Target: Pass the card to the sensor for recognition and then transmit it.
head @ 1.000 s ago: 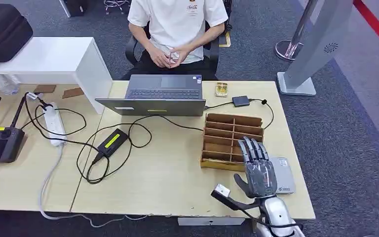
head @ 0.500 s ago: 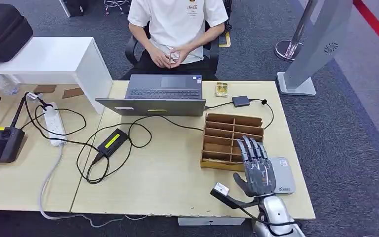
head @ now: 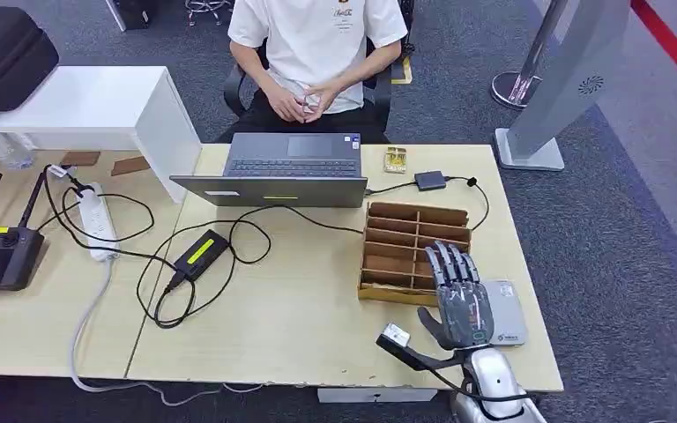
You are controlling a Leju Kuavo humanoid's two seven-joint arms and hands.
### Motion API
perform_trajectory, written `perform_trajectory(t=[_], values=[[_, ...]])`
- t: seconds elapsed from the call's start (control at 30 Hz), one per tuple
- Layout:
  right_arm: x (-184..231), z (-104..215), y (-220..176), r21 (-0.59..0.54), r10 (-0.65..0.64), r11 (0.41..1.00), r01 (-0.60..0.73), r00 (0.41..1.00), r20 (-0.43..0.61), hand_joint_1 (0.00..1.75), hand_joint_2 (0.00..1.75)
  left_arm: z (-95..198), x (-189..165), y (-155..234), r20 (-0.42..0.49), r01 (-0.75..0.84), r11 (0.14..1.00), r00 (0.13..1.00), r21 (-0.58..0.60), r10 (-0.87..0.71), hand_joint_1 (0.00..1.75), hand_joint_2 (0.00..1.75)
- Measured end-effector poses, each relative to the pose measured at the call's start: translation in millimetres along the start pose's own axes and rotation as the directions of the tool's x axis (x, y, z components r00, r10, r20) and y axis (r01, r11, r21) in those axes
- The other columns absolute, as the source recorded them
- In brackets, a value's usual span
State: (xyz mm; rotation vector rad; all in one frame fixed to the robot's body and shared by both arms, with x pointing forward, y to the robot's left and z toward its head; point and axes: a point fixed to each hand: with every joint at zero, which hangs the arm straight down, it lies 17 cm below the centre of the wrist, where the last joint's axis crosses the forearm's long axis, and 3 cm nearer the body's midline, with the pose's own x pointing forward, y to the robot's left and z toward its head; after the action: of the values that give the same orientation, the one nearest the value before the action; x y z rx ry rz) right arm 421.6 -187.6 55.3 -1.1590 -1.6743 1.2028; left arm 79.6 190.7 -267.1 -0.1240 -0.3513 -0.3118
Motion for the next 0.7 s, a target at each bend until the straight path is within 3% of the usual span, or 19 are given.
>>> perform_trajectory(t=[0.3, 0.33, 0.7], values=[[0.5, -0.7, -1.2, -0.003, 0.007, 1.0, -0.007, 1.0, 0.003, 0.0, 1.75, 0.1, -0.3, -0.2, -0.001, 0.004, 1.0, 1.0, -0.002, -0.004, 0.0, 1.75], [0.3, -0.8, -1.2, -0.003, 0.007, 1.0, -0.007, 1.0, 0.002, 1.75, 1.75, 0.1, -0.3, -0.2, -0.001, 0.004, 1.0, 1.0, -0.002, -0.004, 0.0, 1.75], [0.0, -0.1, -3.7, -0.012, -0.038, 0.999, 0.037, 0.999, -0.003, 1.75, 1.75, 0.2, 0.0, -0.8, 0.0, -0.002, 1.0, 1.0, -0.005, 0.002, 0.0, 1.75]])
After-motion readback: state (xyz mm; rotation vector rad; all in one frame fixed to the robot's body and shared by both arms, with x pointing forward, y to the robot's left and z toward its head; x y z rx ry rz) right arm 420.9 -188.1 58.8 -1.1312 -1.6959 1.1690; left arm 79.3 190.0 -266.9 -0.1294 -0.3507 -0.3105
